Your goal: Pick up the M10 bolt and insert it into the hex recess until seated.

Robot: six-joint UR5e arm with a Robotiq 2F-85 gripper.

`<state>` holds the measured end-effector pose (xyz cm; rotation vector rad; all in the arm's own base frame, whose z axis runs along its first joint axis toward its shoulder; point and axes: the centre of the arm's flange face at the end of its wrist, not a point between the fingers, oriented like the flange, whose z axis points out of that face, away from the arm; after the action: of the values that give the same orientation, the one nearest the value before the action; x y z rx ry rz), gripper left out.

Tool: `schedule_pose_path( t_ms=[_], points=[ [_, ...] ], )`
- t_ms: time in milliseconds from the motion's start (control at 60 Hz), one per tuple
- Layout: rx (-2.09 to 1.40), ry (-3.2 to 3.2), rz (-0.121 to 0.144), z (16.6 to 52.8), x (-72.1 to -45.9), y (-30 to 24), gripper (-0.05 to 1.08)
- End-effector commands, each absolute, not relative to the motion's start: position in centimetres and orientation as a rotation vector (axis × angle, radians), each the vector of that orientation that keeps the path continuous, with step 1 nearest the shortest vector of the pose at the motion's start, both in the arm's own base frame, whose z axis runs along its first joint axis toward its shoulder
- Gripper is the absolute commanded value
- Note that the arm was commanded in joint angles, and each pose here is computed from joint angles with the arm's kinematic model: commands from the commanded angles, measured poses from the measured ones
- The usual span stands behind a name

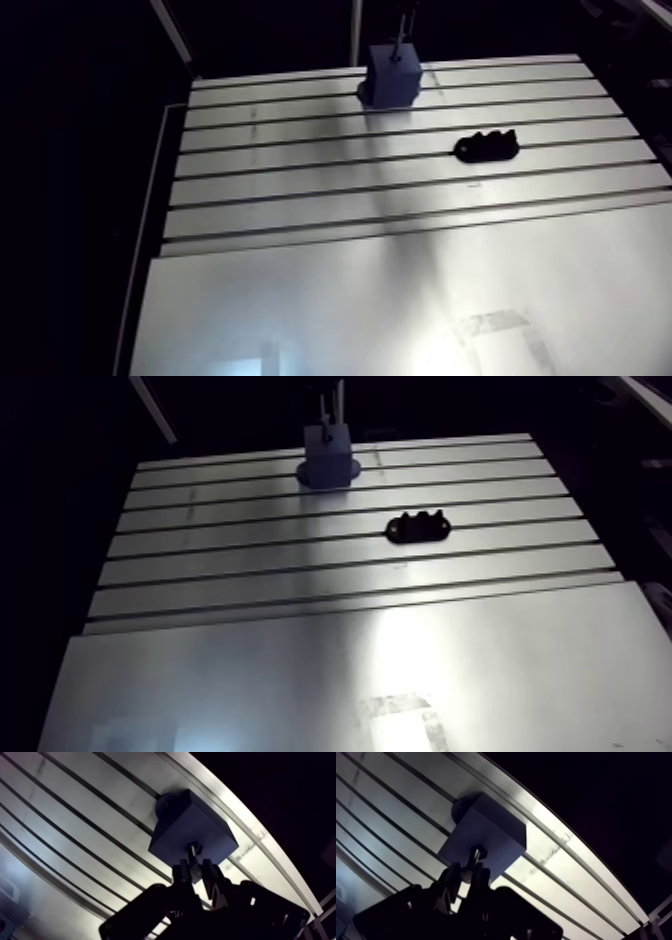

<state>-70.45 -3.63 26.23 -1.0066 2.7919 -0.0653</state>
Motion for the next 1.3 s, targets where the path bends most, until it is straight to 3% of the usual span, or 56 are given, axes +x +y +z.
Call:
schedule_pose_path(
  t_ms=[17, 1300],
  points=[
    [-1.006, 2.792, -0.066, 26.19, -70.48, -3.58, 0.79],
    [-1.006, 2.786, -0.071, 25.68, -70.59, -3.33, 0.80]
  ],
)
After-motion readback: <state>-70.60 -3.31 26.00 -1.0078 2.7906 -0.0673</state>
